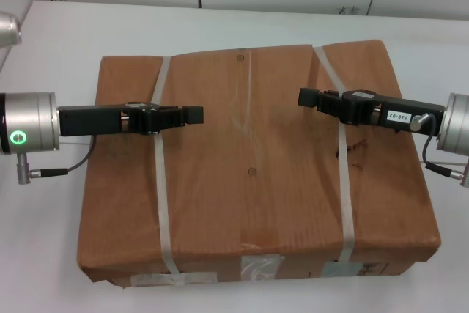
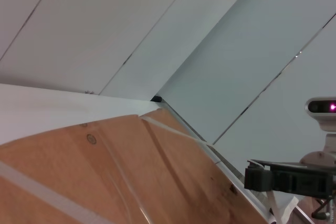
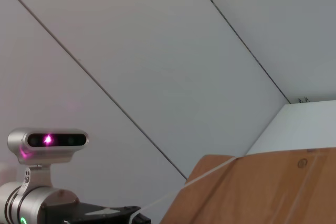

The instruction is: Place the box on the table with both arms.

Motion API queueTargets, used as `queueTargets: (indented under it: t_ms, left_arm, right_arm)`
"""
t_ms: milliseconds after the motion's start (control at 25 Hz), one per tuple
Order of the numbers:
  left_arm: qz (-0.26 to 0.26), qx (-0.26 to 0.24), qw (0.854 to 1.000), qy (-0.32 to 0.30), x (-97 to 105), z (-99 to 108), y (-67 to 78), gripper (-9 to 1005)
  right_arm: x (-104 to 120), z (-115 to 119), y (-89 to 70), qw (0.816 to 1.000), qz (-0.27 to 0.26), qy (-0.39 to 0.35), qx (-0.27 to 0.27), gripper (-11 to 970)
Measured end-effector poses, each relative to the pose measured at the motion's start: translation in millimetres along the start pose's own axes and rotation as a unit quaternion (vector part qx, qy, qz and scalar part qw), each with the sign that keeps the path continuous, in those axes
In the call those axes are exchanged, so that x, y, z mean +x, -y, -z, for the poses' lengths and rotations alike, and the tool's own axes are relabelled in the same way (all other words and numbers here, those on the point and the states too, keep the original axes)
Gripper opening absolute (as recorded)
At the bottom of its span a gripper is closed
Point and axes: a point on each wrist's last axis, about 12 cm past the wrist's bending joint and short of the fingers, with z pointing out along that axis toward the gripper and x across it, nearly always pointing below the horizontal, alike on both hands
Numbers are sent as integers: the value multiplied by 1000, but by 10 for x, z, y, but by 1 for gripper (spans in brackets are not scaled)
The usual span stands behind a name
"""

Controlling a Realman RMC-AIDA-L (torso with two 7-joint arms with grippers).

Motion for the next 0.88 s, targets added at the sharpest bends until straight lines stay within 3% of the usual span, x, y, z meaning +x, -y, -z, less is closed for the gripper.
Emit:
queueTargets:
  t_ms: [480, 880]
  left_arm:
    - [-1, -11, 1000, -5, 28, -17, -24, 99]
    - [-1, -42, 999, -12, 79, -65, -89, 101]
  right_arm:
    - [13, -14, -2, 1000, -1, 0, 1, 36]
    - [71, -60, 62, 999, -1, -5, 33, 35]
